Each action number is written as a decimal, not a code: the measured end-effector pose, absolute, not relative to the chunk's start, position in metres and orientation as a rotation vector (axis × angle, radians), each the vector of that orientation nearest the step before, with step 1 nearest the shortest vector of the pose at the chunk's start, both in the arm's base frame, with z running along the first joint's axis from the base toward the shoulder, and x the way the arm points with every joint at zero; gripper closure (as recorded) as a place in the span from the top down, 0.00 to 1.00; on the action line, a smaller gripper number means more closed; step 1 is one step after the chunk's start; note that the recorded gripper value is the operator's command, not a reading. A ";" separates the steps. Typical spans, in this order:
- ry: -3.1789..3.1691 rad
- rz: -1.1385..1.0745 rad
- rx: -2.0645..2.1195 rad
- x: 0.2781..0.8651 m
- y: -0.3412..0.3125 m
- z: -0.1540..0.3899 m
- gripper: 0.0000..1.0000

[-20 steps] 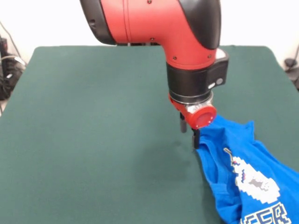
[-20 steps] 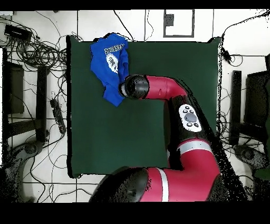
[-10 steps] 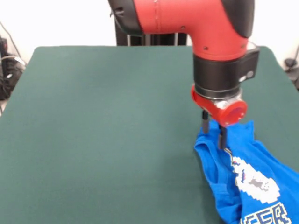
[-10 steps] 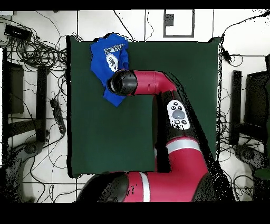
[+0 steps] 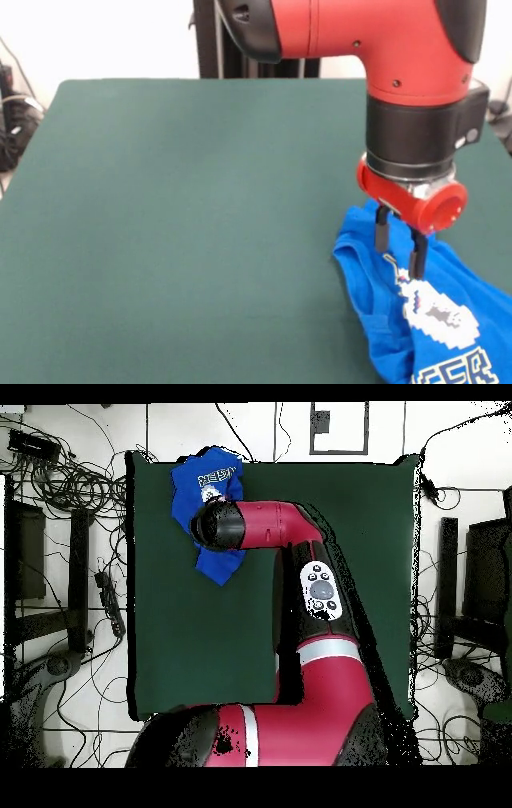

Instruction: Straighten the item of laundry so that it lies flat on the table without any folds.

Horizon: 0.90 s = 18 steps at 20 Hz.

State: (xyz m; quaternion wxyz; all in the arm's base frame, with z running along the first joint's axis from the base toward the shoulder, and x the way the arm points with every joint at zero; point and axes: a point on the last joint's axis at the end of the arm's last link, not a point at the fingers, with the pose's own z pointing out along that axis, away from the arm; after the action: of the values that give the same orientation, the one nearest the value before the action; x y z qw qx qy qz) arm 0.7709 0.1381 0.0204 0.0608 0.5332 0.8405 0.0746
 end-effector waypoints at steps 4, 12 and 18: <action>2.523 0.210 1.605 0.779 0.131 0.015 1.00; 2.525 0.090 1.593 0.769 0.115 -0.019 1.00; 2.574 0.015 1.685 0.747 0.110 -0.049 1.00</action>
State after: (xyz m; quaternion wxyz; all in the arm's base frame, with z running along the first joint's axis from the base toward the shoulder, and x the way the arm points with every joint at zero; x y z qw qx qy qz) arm 0.7473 0.1100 -0.0490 0.0326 0.5476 0.8361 0.0048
